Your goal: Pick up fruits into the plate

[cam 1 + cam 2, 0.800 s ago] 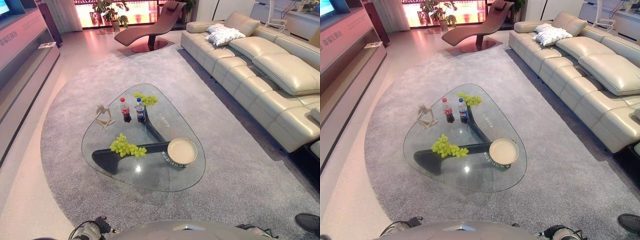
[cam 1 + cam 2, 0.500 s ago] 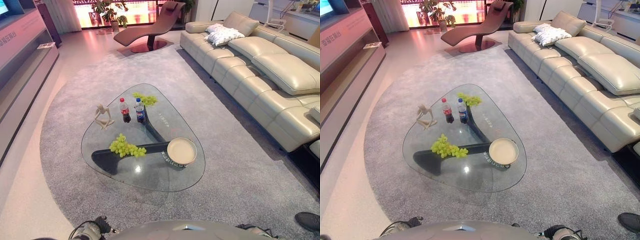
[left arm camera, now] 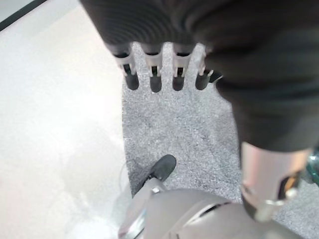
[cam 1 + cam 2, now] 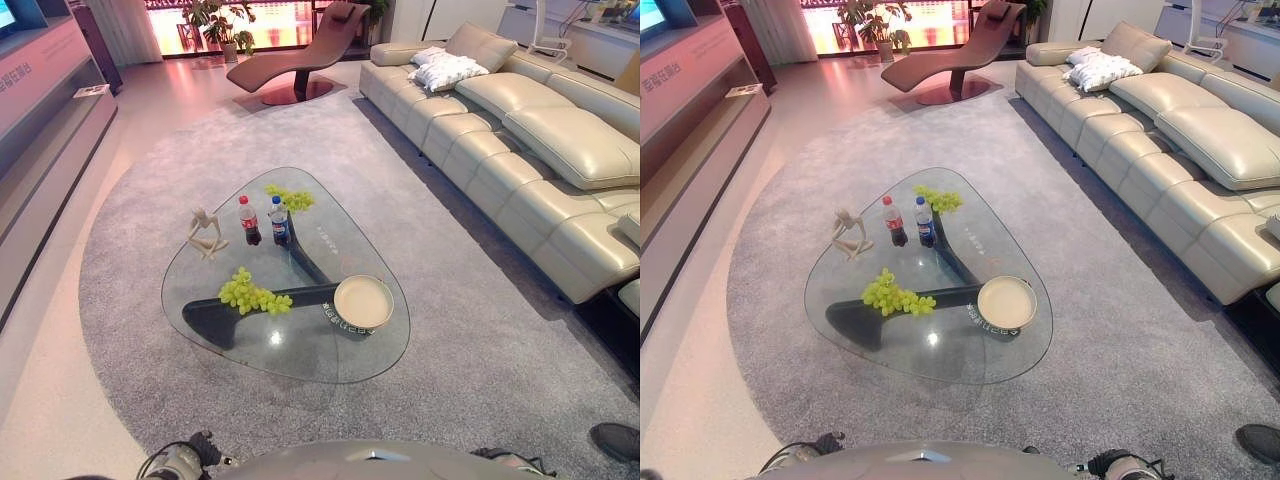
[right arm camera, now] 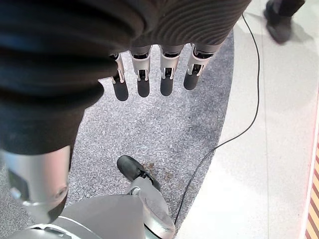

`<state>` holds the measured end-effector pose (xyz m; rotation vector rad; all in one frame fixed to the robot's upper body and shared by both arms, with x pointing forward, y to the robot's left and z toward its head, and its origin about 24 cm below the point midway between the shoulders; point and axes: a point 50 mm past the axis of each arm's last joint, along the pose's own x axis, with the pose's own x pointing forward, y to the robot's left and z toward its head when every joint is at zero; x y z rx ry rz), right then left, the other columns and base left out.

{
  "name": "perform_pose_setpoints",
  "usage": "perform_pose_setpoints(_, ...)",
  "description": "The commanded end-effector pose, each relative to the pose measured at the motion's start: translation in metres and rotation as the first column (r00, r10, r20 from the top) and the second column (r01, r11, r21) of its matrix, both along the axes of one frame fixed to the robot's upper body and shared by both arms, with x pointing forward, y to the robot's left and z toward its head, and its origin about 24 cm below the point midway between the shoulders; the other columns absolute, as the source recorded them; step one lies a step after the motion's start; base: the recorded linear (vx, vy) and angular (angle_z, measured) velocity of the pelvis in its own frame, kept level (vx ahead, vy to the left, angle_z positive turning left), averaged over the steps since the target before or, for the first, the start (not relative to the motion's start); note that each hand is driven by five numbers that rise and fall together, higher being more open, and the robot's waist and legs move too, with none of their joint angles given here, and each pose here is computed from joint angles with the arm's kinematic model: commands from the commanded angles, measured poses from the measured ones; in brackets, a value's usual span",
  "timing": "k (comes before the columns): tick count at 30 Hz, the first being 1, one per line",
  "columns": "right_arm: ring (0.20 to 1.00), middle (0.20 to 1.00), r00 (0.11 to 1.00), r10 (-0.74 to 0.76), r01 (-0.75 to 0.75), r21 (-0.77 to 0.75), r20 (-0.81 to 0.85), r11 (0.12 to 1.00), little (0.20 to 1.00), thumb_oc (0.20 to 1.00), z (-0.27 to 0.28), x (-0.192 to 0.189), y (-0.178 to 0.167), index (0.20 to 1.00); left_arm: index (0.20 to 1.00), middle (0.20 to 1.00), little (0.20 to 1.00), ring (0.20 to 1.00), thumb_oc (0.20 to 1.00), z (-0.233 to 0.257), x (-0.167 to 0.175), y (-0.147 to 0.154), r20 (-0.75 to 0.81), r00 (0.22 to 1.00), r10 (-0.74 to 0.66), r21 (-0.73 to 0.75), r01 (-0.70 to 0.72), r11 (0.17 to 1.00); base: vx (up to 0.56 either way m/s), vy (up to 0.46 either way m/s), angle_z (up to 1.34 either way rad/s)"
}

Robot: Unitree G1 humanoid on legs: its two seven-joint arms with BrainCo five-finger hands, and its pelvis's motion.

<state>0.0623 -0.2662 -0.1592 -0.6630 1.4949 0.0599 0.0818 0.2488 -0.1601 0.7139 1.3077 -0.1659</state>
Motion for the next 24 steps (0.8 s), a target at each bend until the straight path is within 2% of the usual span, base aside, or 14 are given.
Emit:
perform_pose_setpoints(1, 1.000, 1.000, 0.999, 0.016, -0.015, -0.022, 0.037, 1.000, 1.000, 1.000, 0.005, 0.027, -0.002, 1.000, 1.000, 1.000, 1.000, 1.000, 1.000, 0.010, 0.031, 0.012, 0.107, 0.993, 0.040, 0.037, -0.044, 0.998, 0.00, 0.000, 0.00)
perform_pose_setpoints(7, 1.000, 1.000, 0.998, 0.017, -0.015, -0.028, 0.061, 0.999, 1.000, 1.000, 0.008, 0.035, -0.007, 1.000, 1.000, 1.000, 1.000, 1.000, 1.000, 0.018, 0.049, 0.015, 0.227, 0.968, 0.105, 0.026, -0.114, 0.993, 0.01, 0.016, -0.02)
perform_pose_setpoints(14, 1.000, 1.000, 0.989, -0.003, 0.011, -0.054, 0.151, 0.998, 1.000, 1.000, 0.022, 0.065, -0.020, 1.000, 1.000, 1.000, 1.000, 1.000, 1.000, 0.045, 0.103, 0.019, 0.468, 0.875, 0.119, 0.021, -0.146, 0.989, -0.09, 0.056, -0.03)
perform_pose_setpoints(18, 1.000, 1.000, 0.972, -0.015, 0.034, -0.075, 0.236, 0.997, 1.000, 1.000, 0.033, 0.088, -0.028, 1.000, 1.000, 1.000, 1.000, 1.000, 1.000, 0.079, 0.149, 0.029, 0.629, 0.775, 0.065, 0.071, -0.140, 0.988, -0.15, 0.063, -0.08)
perform_pose_setpoints(24, 1.000, 1.000, 0.947, -0.015, 0.046, -0.088, 0.321, 0.995, 1.000, 1.000, 0.044, 0.102, -0.038, 1.000, 1.000, 1.000, 1.000, 1.000, 1.000, 0.139, 0.193, 0.058, 0.772, 0.625, -0.118, 0.273, -0.157, 0.949, -0.09, 0.040, -0.08)
